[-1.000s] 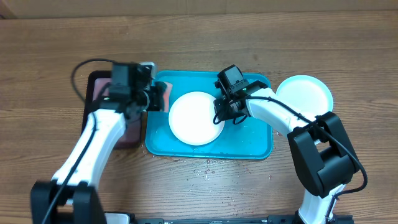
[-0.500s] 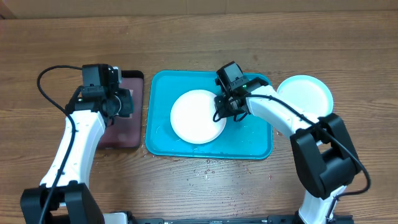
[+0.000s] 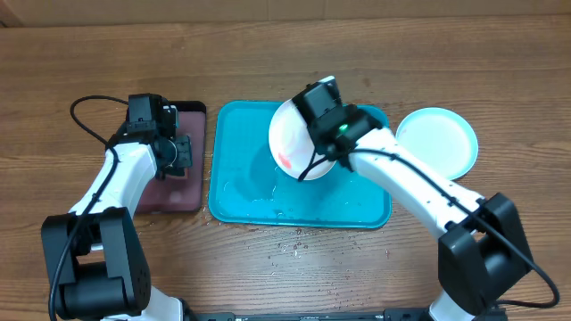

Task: Clean dirty plates on tray and stack at the side
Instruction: 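Return the sponge to the black tray with the left gripper, then lift the plate with the right gripper and tilt it upright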

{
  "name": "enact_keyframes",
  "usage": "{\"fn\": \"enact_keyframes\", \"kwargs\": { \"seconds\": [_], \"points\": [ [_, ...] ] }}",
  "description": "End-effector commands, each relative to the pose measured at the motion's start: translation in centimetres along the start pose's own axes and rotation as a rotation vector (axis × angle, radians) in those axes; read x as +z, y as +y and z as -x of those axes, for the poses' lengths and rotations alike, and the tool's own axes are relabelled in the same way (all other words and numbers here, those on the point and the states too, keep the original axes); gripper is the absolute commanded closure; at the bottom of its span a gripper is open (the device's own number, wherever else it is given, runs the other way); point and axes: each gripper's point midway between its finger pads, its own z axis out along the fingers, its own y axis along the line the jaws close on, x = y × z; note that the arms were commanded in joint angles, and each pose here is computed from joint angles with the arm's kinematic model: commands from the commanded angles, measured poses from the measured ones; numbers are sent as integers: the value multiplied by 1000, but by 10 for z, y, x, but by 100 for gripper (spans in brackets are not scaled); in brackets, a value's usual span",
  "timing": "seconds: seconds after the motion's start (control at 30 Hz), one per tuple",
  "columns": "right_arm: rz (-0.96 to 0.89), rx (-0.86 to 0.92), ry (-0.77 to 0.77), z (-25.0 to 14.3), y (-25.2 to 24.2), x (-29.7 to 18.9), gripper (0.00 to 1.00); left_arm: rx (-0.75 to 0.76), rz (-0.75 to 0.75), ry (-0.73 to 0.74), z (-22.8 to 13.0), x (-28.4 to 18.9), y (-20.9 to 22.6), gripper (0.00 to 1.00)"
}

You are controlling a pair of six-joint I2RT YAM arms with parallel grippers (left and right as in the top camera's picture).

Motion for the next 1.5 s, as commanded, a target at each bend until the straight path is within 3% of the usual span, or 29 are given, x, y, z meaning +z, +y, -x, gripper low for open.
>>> {"fn": "enact_keyframes", "kwargs": {
  "seconds": [0.0, 0.07, 0.17, 0.7, 1.03, 1.47],
  "points": [
    [-216, 0, -157, 32, -27, -43, 96, 15, 36, 3, 3, 3, 7, 58],
    [-254, -10, -186, 35, -25, -51, 96, 15, 48, 16, -1, 4, 10, 46],
    [-290, -12, -226, 41, -22, -60, 96, 16, 56, 43, -7, 3, 11, 37],
    [-479, 7, -406, 59, -17, -117, 96, -4, 56, 112, -25, 3, 11, 37],
    [-596, 24, -451, 61, -26, -135, 96, -15, 31, 113, -25, 3, 7, 37],
    [-596, 29, -455, 61, -26, -136, 96, -13, 36, 150, -41, 11, 7, 39]
  ]
}}
